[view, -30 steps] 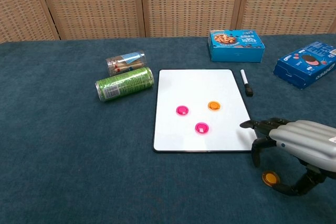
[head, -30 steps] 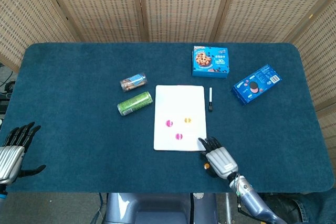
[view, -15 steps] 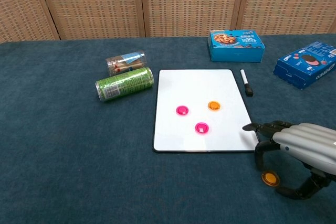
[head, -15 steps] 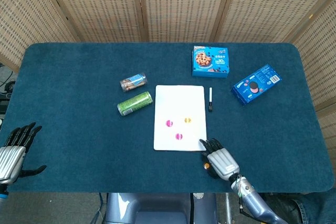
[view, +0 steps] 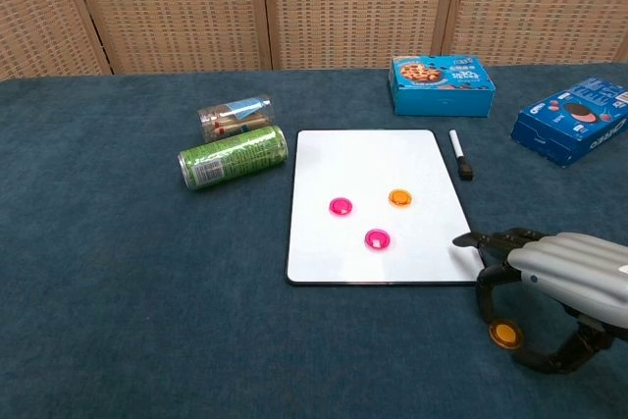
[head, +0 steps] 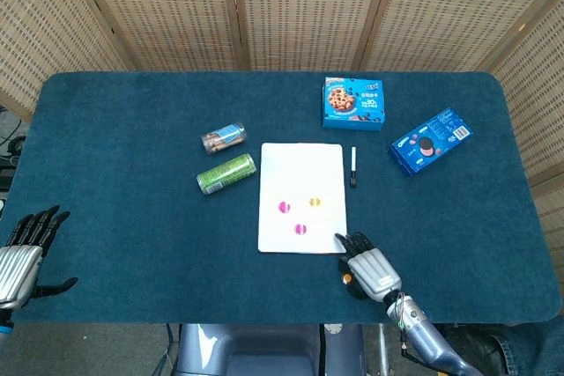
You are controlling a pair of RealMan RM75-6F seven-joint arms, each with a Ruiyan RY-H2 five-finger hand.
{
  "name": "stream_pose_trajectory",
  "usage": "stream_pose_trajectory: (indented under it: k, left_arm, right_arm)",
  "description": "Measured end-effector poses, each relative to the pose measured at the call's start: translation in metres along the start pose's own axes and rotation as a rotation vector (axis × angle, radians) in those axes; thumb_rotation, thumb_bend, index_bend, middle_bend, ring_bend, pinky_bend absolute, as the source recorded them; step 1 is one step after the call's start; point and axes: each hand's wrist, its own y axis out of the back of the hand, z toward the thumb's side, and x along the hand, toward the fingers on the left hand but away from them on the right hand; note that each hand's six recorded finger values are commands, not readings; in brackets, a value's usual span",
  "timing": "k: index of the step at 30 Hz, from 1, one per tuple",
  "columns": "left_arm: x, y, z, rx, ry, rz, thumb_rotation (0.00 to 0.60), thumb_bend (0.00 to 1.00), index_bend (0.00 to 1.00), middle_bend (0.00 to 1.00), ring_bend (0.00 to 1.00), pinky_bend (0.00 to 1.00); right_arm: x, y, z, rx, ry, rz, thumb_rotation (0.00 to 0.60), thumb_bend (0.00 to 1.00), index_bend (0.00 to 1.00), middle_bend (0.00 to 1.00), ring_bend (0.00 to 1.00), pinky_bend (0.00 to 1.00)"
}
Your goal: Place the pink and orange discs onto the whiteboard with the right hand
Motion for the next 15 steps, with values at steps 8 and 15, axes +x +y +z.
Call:
stream_pose_trajectory:
  k: [8,15]
  left_arm:
    - [0.0003,0.0,0.0,0.0,0.001,0.0,0.6,0.0,0.0,0.0,0.0,0.0]
    - [0.0003,-0.0002,0.0002,0.001,0.001,0.0,0.6,0.0,0.0,0.0,0.0,0.0]
  right_arm:
    - [-0.0016,-0.0015,-0.0012,0.002,-0.007,0.005,0.6,0.36,0.53,0.0,0.0,0.0]
    - [-0.0016,-0.0007,-0.0015,-0.006,-0.008,0.002,0.6,0.39,0.55,0.0,0.0,0.0]
